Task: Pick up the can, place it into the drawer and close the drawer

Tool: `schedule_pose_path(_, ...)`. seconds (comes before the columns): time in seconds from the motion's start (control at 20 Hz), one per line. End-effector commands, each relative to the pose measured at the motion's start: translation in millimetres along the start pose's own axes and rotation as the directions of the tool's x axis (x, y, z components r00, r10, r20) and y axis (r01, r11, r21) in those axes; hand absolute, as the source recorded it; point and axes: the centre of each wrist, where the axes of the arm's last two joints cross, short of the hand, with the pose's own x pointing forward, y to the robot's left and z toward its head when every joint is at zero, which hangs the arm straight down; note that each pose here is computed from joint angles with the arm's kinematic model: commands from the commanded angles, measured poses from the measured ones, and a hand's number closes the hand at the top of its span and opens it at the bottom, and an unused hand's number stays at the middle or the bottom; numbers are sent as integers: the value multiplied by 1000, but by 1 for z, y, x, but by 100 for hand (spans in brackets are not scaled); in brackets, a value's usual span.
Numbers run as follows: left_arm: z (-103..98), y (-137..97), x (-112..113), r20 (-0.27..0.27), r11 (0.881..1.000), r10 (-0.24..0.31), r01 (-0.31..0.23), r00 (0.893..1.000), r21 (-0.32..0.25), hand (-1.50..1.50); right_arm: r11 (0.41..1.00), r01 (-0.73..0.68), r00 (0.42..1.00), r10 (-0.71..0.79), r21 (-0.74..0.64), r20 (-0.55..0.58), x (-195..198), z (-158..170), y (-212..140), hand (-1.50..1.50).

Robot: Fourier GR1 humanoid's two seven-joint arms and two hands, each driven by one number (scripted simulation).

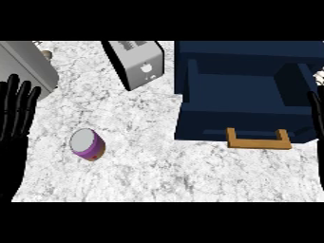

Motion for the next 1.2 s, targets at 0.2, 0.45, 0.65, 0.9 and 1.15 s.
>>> schedule_pose_path(0.2,7,-27,4,78,996,76,-71,994,-62,-150,999,12,994,-15,31,104,18,-7,9,-150)
schedule_pose_path(0.45,17,-23,-5,-340,999,8,6,940,39,-150,1000,-10,974,4,-28,-228,-4,3,5,-150)
schedule_pose_path(0.65,18,-27,2,-353,999,1,14,936,39,-150,1000,-27,969,23,-13,-247,-7,15,-10,-150)
schedule_pose_path(0.9,18,-18,15,-368,999,6,11,930,45,-150,1000,-26,967,23,-7,-255,-3,19,-19,-150)
schedule_pose_path(1.15,39,-25,14,-380,994,32,11,924,112,-150,1000,-17,971,10,-26,-240,-19,27,-14,-150)
